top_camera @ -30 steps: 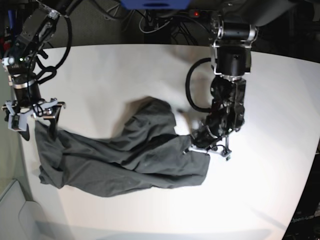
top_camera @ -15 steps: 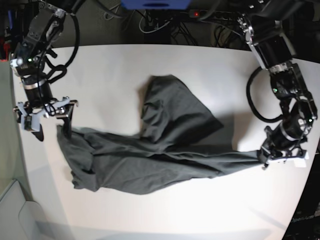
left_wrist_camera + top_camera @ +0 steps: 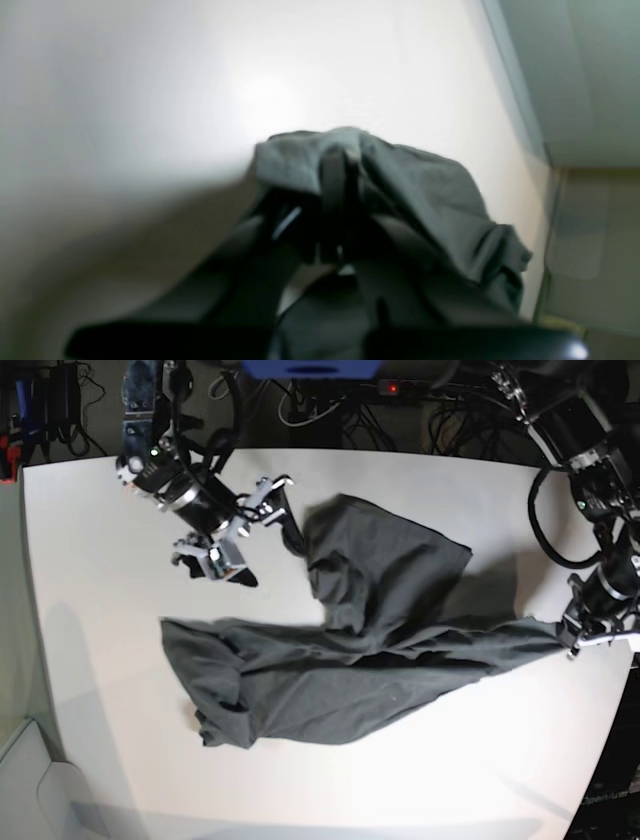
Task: Layout the t-shirt on the table in an organized manner, then fold the t-shirt properly
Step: 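Grasp the shirt fabric with the right gripper and drag it away from the left gripper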
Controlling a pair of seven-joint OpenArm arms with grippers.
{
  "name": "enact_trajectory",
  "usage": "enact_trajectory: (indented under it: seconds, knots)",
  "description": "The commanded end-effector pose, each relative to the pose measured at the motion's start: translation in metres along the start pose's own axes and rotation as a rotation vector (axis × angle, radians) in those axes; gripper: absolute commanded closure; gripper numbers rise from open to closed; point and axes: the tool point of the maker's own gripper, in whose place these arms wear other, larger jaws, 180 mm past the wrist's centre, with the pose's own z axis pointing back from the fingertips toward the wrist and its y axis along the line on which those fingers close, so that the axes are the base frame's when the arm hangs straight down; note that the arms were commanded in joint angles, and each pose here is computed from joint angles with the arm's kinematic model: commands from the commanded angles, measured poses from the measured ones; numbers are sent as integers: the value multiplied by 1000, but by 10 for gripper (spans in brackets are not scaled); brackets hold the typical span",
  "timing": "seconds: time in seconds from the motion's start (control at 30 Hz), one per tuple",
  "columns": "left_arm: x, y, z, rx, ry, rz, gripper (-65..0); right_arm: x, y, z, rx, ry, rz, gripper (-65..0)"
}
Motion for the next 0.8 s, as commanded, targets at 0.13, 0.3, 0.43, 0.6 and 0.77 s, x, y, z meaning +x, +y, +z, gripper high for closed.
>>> enact_trajectory:
  seconds: [0.13,0.3,0.43,0.6,0.77]
  knots:
    - [12,0,7,-8,-35,-14,-6,8,21,-13,73,9,15,-499]
    - [18,15,14,19,-59,14,-6,-9,32,-30,115,56,-30,-499]
    - [15,21,15,35,-53,11,-6,-22,38,-41,137,80,-83,-499]
    - [17,32,20,59,-53,-1,-6,-29,40,-50,149,105,-105,-497]
    - [18,35,21,69,-54,-7,-6,-39,45,-55,164,123,-135,-469]
